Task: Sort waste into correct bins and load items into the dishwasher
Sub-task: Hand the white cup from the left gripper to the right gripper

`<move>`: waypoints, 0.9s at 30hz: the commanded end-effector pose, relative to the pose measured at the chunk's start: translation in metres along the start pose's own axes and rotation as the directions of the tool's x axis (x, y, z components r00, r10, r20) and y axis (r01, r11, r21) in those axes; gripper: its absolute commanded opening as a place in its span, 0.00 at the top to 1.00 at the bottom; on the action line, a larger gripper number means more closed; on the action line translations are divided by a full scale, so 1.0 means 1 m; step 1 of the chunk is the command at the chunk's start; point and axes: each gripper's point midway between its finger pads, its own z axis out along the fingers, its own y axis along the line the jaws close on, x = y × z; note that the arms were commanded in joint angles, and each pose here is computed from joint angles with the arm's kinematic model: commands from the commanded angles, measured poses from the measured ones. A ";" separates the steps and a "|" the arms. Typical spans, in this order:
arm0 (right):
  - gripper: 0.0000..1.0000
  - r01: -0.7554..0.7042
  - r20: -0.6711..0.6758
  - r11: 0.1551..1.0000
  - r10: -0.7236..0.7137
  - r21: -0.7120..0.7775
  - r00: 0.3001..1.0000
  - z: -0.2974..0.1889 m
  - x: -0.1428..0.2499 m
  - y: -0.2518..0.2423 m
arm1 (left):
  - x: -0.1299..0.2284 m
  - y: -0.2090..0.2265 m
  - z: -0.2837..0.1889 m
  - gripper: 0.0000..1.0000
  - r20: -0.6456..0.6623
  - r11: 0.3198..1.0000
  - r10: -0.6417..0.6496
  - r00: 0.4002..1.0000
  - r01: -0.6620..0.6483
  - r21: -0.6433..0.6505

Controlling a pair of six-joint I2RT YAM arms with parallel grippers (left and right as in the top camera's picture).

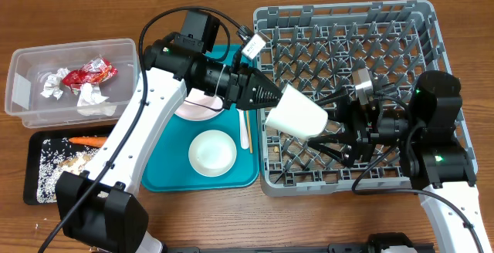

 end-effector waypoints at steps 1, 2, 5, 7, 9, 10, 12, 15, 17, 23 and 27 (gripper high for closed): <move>0.18 0.022 0.002 1.000 -0.022 0.006 1.000 0.000 -0.005 -0.002 | 0.005 0.008 0.005 0.96 -0.026 0.999 0.016 1.000 -0.017 -0.032; 0.18 0.016 0.001 1.000 -0.016 0.006 1.000 0.000 -0.005 -0.003 | 0.006 0.008 0.005 0.96 -0.027 0.999 0.016 0.999 -0.017 -0.036; 0.18 -0.005 -0.001 1.000 0.005 0.005 1.000 0.001 -0.003 -0.009 | 0.005 0.008 0.006 0.96 -0.027 0.999 0.019 0.999 -0.020 -0.035; 0.18 -0.019 -0.002 1.000 0.019 0.005 1.000 0.001 -0.001 -0.013 | 0.005 0.008 0.005 0.96 -0.027 0.999 0.020 0.999 -0.021 -0.035; 0.19 -0.040 -0.005 0.999 0.040 0.001 0.999 0.002 0.001 -0.019 | 0.005 0.008 0.005 0.96 -0.027 0.999 0.023 0.999 -0.024 -0.035; 0.21 -0.047 -0.006 0.999 0.047 -0.001 0.999 0.002 0.002 -0.020 | 0.005 0.008 0.005 0.96 -0.027 0.999 0.024 0.999 -0.025 -0.035; 0.27 -0.055 -0.009 0.998 0.055 -0.018 0.998 0.004 0.003 -0.019 | 0.005 0.008 0.005 0.96 -0.027 0.999 0.023 0.999 -0.024 -0.036; 0.39 -0.054 -0.012 0.998 0.054 -0.025 0.998 0.005 0.004 -0.018 | 0.005 0.009 0.005 0.96 -0.028 0.999 0.023 0.999 -0.024 -0.039; 0.43 -0.054 -0.012 0.998 0.053 -0.025 0.999 0.005 0.004 -0.018 | 0.005 0.010 0.005 0.96 -0.029 0.999 0.023 0.999 -0.024 -0.043; 0.52 -0.048 -0.011 0.999 0.048 -0.025 0.999 0.005 0.003 -0.018 | 0.006 0.011 0.005 0.88 -0.033 0.998 0.023 0.999 -0.024 -0.053; 0.52 -0.045 -0.011 0.999 0.045 -0.025 0.999 0.005 0.003 -0.018 | 0.007 0.015 0.005 0.81 -0.039 0.997 0.022 0.999 -0.025 -0.072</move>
